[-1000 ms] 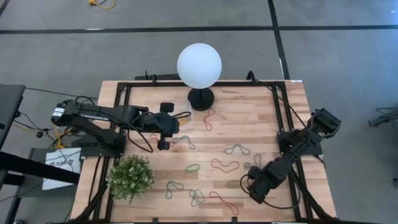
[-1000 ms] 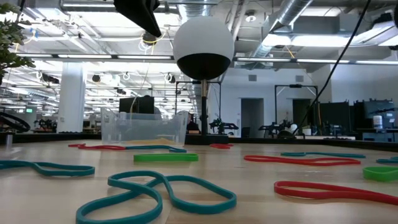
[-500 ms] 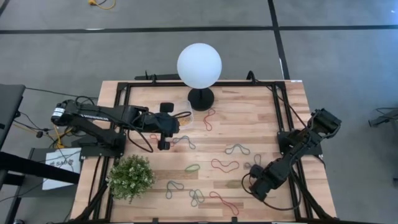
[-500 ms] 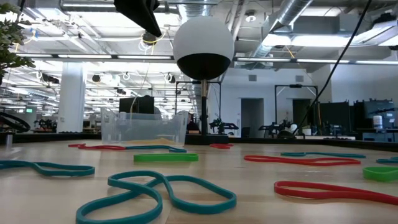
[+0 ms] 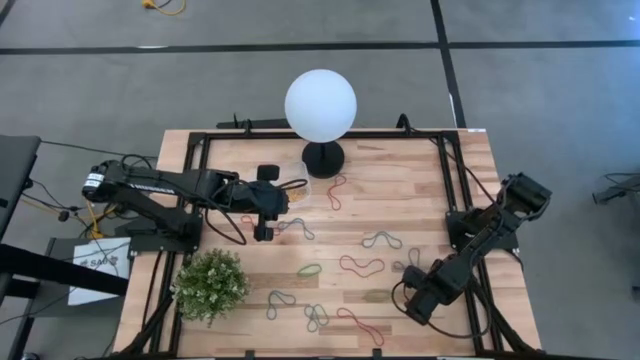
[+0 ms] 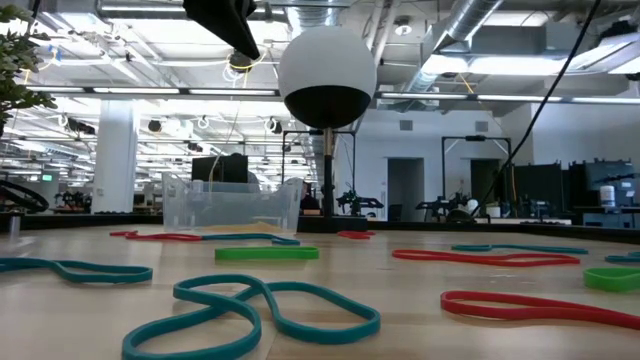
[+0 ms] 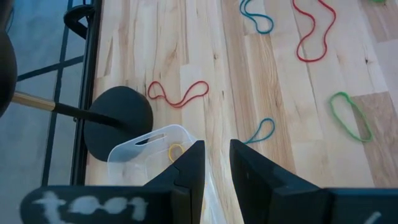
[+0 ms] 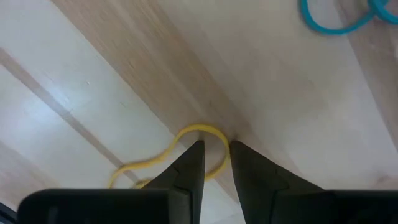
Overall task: Pick and place items into bin
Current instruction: Put the yellow rubber band into the transparent bin
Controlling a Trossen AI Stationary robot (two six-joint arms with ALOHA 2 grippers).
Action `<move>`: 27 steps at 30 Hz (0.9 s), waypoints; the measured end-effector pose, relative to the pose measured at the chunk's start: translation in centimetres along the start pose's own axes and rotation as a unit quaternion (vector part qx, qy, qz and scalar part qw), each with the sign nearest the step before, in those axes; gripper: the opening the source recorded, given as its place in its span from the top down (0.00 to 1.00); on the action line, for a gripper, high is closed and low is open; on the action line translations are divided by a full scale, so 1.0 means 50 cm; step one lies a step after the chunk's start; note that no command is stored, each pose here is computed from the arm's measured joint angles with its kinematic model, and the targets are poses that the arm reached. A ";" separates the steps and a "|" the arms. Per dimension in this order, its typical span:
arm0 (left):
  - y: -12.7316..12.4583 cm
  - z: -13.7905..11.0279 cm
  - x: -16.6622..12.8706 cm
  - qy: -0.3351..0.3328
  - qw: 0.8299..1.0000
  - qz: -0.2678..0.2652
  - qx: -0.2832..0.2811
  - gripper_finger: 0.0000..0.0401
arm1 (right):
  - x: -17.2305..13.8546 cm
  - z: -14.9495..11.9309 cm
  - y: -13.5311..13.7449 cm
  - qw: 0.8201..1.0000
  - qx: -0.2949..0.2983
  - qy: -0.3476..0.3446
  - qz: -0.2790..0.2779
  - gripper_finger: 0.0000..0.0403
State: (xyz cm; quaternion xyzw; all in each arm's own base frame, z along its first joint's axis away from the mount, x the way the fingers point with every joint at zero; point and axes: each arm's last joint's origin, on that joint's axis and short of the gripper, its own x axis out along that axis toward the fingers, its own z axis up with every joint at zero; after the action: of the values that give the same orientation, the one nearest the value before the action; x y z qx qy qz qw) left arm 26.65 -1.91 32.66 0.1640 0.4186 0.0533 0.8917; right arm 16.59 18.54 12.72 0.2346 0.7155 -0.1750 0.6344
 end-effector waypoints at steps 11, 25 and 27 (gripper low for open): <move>0.000 0.002 0.000 -0.004 1.000 0.001 -0.002 0.84 | 0.004 0.008 0.000 0.998 -0.056 -0.032 0.009 0.92; -0.011 -0.017 0.024 0.007 1.000 -0.001 -0.006 0.84 | -0.019 0.037 0.017 0.967 -0.153 -0.194 -0.053 1.00; -0.011 -0.019 0.024 0.011 1.000 -0.002 -0.011 0.84 | -0.041 0.053 0.026 0.943 -0.173 -0.271 -0.082 1.00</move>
State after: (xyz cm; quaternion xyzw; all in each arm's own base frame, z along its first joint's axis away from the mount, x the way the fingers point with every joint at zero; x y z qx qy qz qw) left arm 26.69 -1.92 31.02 0.1524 0.4282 0.0582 0.8888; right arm 19.66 17.92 14.44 0.0049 0.5525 -0.1570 0.8186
